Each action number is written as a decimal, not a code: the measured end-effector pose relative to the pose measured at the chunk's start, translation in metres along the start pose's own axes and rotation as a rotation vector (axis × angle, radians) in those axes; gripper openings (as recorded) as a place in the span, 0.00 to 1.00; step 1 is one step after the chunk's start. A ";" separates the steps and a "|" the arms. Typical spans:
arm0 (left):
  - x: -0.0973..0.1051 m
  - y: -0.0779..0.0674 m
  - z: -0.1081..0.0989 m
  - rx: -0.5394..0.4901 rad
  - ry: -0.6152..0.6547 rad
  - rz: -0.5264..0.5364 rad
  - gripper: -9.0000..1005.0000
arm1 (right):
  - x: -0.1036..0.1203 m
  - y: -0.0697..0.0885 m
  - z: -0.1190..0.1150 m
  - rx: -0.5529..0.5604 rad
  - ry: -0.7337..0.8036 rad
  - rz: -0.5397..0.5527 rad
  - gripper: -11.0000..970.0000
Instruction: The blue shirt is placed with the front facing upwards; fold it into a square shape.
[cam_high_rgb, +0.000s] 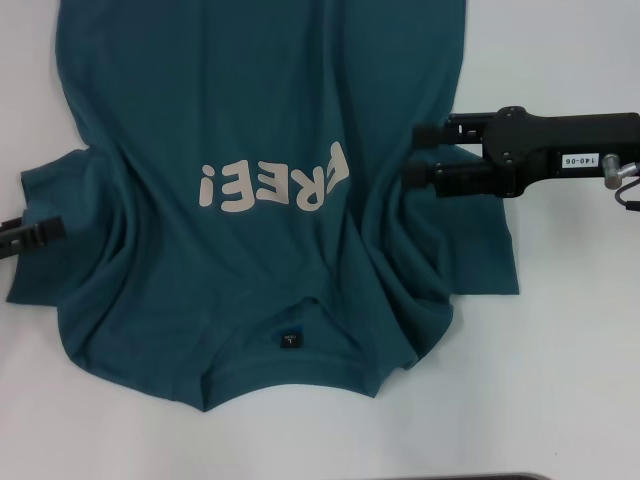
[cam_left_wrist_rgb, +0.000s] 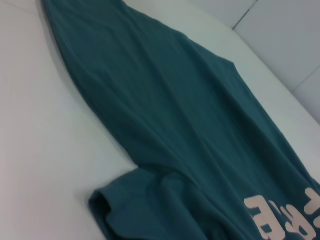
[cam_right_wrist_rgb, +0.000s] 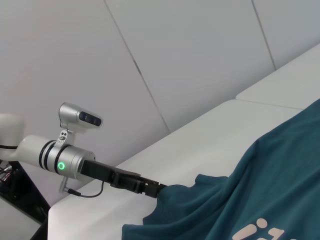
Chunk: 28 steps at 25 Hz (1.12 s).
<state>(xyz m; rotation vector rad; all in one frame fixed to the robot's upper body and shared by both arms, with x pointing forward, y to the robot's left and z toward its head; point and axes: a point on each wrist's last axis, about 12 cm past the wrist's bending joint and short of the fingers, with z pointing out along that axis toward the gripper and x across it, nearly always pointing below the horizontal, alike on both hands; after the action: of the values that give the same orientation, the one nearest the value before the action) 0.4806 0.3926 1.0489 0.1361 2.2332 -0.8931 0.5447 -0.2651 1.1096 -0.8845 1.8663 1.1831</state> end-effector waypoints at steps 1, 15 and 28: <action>0.000 0.000 0.001 0.000 0.007 0.001 0.84 | 0.000 0.000 0.000 0.000 0.000 0.000 0.79; 0.001 -0.004 0.007 0.022 0.048 0.011 0.81 | 0.001 0.000 0.000 0.001 0.000 0.003 0.79; -0.006 -0.005 0.013 0.013 0.072 0.015 0.65 | 0.001 0.000 0.000 0.003 -0.001 0.003 0.79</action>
<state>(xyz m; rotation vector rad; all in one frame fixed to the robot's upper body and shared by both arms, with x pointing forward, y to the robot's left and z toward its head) 0.4908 0.3817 1.0490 0.1934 2.2898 -0.9084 0.5445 -0.2654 1.1087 -0.8798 1.8692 1.1817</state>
